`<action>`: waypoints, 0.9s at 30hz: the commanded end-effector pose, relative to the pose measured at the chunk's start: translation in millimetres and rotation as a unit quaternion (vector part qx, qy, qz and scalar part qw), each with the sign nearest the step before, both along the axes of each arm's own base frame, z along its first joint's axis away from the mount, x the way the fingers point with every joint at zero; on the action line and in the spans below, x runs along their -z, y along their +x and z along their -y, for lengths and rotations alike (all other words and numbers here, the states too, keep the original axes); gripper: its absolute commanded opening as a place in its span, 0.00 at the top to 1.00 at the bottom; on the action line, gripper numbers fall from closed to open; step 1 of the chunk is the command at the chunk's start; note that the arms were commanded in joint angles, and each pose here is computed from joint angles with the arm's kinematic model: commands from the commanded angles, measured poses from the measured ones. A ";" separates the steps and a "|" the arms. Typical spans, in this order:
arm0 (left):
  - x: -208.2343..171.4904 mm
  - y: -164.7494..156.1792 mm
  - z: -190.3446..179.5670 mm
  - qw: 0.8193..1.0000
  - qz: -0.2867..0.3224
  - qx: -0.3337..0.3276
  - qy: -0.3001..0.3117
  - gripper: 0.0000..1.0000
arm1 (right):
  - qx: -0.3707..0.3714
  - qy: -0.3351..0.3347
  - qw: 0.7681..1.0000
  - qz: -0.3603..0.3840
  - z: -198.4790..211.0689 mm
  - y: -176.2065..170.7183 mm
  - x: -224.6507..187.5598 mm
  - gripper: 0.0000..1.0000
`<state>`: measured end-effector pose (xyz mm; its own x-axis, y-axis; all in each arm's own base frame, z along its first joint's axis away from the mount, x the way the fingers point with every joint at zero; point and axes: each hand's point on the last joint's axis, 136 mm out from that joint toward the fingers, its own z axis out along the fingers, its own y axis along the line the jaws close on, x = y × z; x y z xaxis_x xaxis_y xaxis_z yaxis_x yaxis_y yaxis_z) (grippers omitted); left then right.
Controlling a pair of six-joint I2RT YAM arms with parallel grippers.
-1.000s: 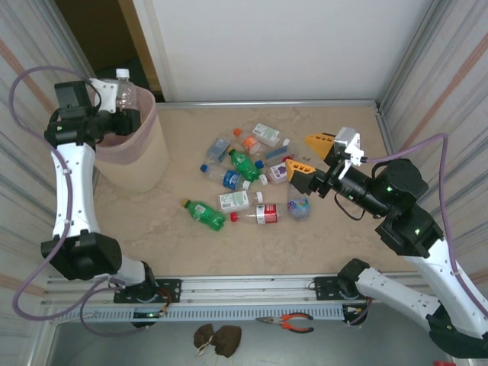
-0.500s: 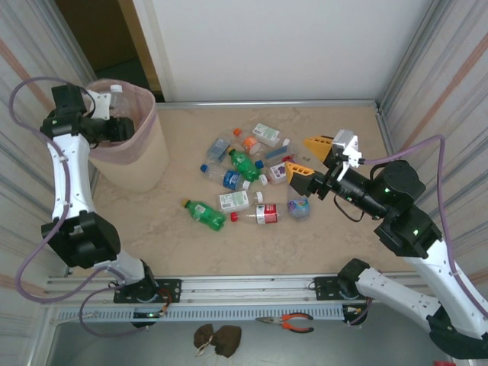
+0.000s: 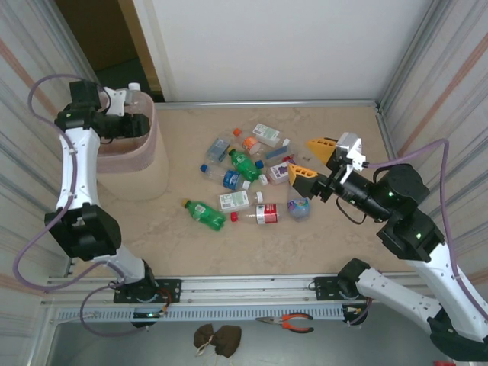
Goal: Put the plastic bottles in the bin
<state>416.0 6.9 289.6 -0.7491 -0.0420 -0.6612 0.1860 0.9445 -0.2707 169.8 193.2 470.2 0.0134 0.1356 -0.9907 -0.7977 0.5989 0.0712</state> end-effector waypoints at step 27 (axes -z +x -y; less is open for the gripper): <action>45.0 -23.6 -20.2 0.996 -0.090 -0.009 -0.014 0.28 | 0.017 -0.009 1.000 -0.007 5.8 1.3 16.1 0.28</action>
<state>399.3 31.4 242.4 -0.8474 -0.0824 -0.5245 0.0974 0.9470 -0.3061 170.7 189.0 454.5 -0.0087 0.1169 -0.9931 -0.7822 0.6180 0.0796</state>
